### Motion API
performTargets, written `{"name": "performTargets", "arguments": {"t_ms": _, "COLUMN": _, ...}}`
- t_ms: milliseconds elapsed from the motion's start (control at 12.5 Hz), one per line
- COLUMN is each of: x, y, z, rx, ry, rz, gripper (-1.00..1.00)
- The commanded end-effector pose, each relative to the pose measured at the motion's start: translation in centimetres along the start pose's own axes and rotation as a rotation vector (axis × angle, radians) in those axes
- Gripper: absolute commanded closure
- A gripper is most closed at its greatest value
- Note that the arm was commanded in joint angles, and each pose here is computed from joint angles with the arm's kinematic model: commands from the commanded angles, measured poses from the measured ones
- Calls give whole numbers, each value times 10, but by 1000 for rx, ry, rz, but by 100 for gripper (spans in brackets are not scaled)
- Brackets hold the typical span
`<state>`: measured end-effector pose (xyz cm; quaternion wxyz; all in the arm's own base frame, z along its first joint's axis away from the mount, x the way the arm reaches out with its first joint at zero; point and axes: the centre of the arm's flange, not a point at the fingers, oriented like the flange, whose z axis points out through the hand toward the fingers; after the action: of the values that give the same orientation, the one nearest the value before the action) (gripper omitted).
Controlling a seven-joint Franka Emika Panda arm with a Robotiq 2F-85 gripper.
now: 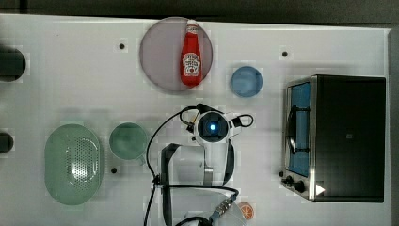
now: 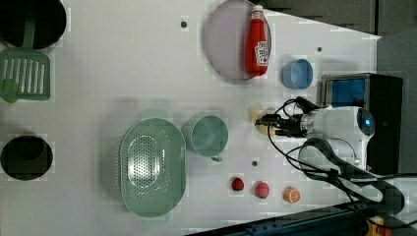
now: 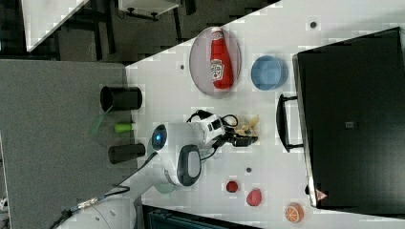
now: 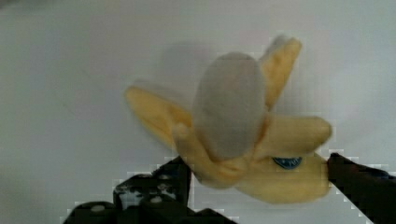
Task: Pick Banana and place it in mug.
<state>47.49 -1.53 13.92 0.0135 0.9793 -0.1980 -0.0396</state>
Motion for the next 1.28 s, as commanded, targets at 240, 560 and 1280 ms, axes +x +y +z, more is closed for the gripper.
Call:
{"name": "performTargets", "arguments": {"t_ms": 240, "x": 5, "y": -11, "z": -1, "rx": 13, "ry": 32, "rz": -51, "gripper": -42}}
{"name": "performTargets", "arguments": {"t_ms": 560, "x": 7, "y": -14, "z": -5, "rx": 20, "ry": 47, "rz": -53, "gripper": 28}}
{"name": "performTargets", "arguments": {"t_ms": 1280, "x": 24, "y": -2, "z": -134, "rx": 24, "ry": 49, "rz": -16, "gripper": 28}}
